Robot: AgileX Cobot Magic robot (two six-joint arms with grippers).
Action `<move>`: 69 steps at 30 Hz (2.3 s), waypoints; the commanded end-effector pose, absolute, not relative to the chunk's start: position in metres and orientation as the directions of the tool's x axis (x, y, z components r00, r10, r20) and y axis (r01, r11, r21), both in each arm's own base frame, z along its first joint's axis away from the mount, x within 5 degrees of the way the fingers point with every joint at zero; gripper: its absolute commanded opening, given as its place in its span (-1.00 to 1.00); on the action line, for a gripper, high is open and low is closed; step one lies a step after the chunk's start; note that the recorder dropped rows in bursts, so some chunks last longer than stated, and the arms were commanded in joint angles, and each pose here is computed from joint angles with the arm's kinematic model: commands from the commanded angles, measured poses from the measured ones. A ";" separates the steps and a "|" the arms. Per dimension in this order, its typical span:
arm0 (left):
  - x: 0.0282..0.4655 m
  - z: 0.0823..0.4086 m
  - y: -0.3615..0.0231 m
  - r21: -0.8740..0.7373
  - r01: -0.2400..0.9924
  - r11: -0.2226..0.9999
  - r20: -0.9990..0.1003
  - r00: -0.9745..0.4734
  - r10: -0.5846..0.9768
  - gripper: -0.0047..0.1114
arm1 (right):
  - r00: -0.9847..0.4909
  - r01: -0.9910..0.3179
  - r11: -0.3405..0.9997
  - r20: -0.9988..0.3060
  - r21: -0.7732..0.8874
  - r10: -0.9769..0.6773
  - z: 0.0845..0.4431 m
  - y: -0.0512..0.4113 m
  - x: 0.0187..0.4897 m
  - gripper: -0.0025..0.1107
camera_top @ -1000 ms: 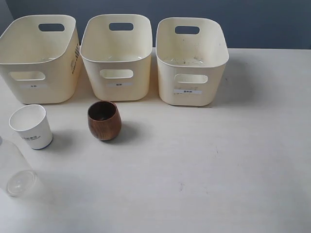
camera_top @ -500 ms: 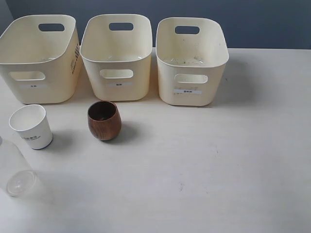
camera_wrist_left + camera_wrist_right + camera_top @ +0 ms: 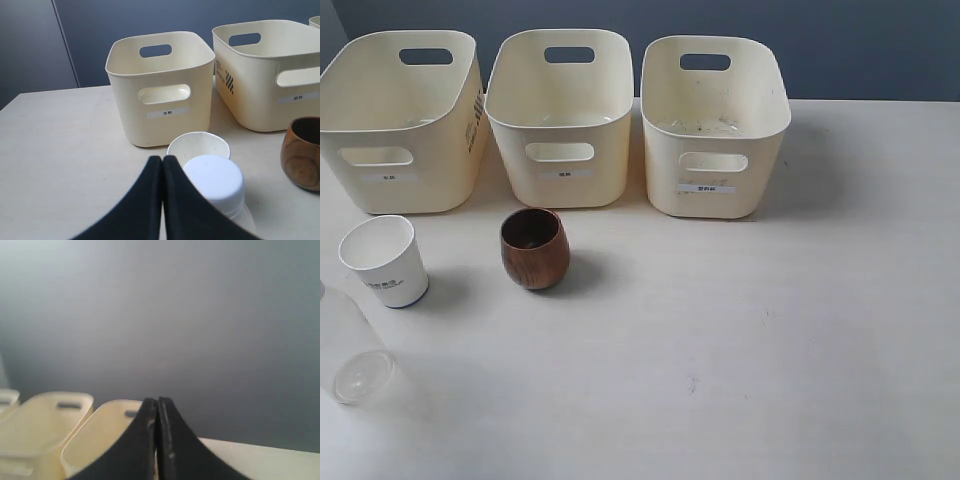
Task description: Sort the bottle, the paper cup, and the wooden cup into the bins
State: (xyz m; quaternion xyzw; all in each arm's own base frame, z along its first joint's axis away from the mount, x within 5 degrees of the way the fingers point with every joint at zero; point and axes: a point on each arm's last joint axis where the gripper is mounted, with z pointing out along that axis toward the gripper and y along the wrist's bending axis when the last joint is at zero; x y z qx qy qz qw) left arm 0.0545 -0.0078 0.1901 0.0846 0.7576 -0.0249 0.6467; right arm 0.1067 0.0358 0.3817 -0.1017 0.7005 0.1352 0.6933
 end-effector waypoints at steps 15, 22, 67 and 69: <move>0.055 0.192 -0.008 0.071 0.160 0.985 -0.986 -0.138 0.093 -0.92 | 0.032 -0.943 0.245 -0.797 -0.224 -0.603 0.325 0.269 0.198 -0.97; 0.055 0.192 -0.008 0.071 0.160 0.985 -0.986 -0.138 0.093 -0.92 | 0.037 -0.961 0.185 -0.761 -0.204 -0.648 0.290 0.314 0.208 -0.47; 0.055 0.192 -0.008 0.071 0.160 0.985 -0.986 -0.138 0.093 -0.92 | 0.092 -0.977 0.053 -0.632 -0.207 -0.769 0.167 0.386 0.238 -0.96; 0.055 0.192 -0.008 0.071 0.160 0.985 -0.986 -0.138 0.093 -0.92 | 0.108 -0.968 0.072 -0.661 -0.239 -0.742 0.186 0.385 0.238 -0.96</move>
